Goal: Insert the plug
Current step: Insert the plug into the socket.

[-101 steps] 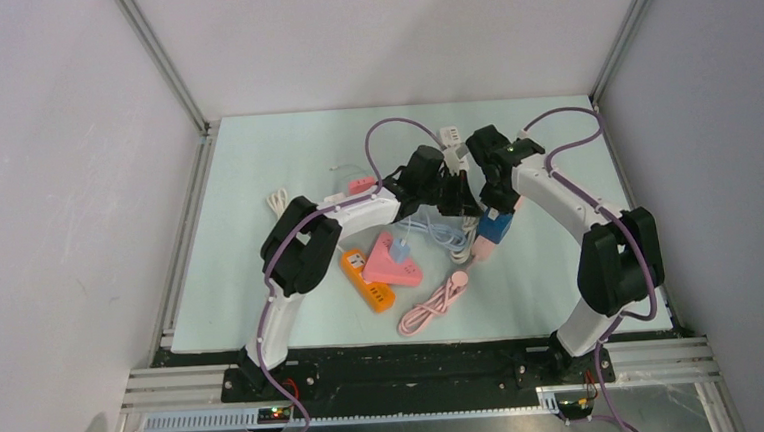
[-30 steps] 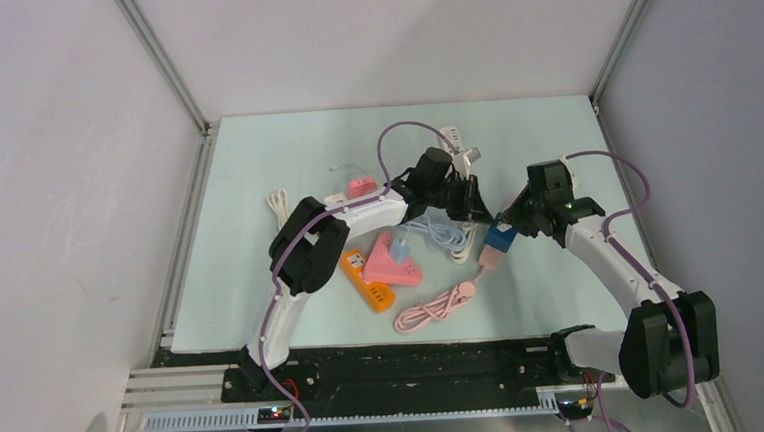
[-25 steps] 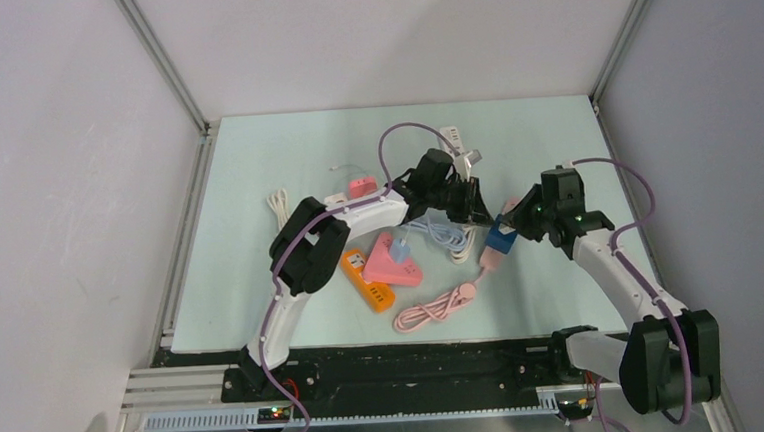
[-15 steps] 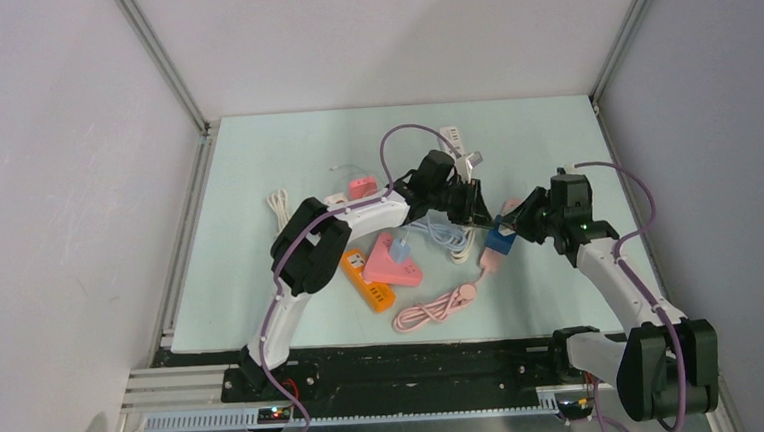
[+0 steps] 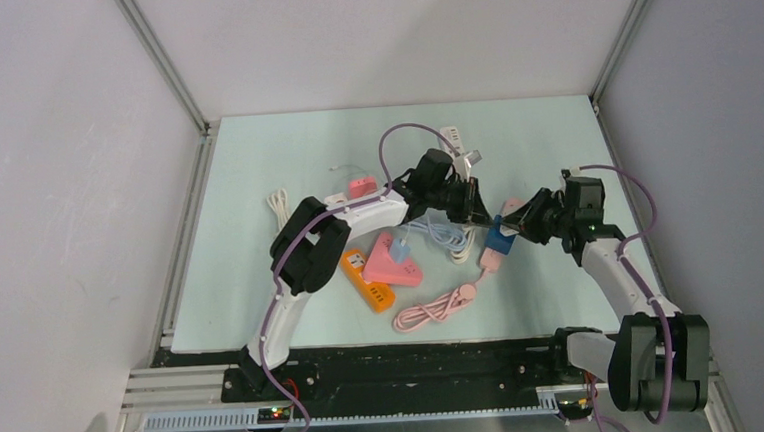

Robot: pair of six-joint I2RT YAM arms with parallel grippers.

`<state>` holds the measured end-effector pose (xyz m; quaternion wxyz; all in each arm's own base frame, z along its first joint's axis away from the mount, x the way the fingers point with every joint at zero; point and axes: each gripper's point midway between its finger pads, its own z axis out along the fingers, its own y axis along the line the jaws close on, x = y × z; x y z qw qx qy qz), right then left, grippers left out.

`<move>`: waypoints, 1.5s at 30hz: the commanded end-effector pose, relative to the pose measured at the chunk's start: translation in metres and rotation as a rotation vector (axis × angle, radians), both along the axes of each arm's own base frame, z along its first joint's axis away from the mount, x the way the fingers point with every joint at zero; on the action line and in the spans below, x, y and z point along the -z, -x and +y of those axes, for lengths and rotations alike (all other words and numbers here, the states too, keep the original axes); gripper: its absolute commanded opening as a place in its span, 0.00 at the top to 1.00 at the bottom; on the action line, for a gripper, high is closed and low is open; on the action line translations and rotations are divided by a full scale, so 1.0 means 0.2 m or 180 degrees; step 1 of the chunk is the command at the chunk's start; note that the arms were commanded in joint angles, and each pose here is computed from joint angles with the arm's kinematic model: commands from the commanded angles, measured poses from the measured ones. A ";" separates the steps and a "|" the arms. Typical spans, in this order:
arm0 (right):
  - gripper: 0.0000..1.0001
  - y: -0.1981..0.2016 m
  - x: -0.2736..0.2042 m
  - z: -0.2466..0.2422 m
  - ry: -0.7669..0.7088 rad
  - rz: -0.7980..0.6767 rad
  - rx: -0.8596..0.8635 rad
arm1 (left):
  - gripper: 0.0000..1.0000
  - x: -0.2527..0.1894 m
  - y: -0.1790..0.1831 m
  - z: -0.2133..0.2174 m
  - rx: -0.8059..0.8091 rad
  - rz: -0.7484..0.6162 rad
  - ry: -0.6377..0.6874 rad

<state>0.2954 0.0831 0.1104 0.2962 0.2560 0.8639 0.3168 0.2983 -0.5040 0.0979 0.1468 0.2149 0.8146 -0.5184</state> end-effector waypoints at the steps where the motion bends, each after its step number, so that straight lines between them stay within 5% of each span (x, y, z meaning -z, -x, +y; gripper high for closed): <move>1: 1.00 0.36 0.35 -0.06 0.0168 0.1171 -0.0103 | 0.86 0.19 0.11 0.00 0.0140 0.0185 -0.0304; 14: 1.00 0.50 0.53 -0.14 0.0359 0.1885 0.0008 | 0.87 0.21 0.12 0.01 0.0162 0.0149 -0.0387; 24: 1.00 0.57 0.57 -0.31 0.1218 0.2440 0.0340 | 0.87 0.23 0.13 0.01 0.0175 0.0134 -0.0428; 29: 1.00 0.58 0.56 -0.29 0.1317 0.2444 0.0262 | 0.87 0.23 0.13 0.00 0.0173 0.0118 -0.0432; 35: 1.00 0.50 0.46 -0.20 0.1223 0.1891 0.0037 | 0.87 0.22 0.13 0.00 0.0169 0.0102 -0.0439; 45: 1.00 0.46 0.37 -0.29 0.0801 0.1737 0.0551 | 0.88 0.24 0.13 0.01 0.0159 0.0112 -0.0464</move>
